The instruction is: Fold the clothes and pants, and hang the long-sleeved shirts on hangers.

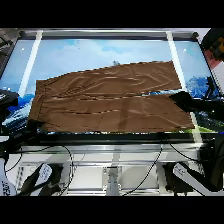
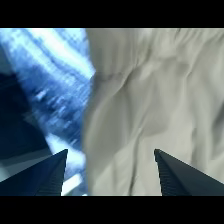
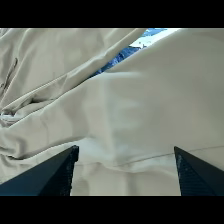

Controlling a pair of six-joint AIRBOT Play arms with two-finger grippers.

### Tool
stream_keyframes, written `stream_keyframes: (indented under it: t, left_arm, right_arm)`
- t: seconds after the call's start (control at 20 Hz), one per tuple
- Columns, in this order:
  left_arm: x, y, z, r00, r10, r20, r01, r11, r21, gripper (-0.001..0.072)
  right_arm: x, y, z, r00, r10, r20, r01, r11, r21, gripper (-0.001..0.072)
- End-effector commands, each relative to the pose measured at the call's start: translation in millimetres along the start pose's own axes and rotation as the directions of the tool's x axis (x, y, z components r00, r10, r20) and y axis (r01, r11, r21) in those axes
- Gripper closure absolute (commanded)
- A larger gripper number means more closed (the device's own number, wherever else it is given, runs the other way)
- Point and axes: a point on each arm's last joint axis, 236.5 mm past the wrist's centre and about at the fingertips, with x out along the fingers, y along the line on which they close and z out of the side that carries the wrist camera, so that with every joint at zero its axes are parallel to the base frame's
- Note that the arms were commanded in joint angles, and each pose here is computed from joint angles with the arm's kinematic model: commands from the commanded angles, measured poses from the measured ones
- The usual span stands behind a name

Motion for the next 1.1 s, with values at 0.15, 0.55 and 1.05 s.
stream_keyframes:
  t: [0.15,0.55,1.05]
  left_arm:
    - [11,0,40,0.989,-0.023,0.147,0.023,1.0,-0.002,0.0099]
    - [13,-1,55,0.982,-0.021,0.188,0.016,1.0,0.026,0.0139]
    - [9,-14,62,0.977,-0.053,0.205,0.036,0.996,0.085,0.0302]
  right_arm:
    - [0,6,-3,1.0,0.016,-0.018,-0.016,1.0,-0.005,0.0019]
    - [-1,7,-3,1.0,0.021,-0.015,-0.021,0.999,0.024,0.002]
    - [-1,13,1,0.999,0.047,0.0,-0.047,0.998,0.037,0.002]
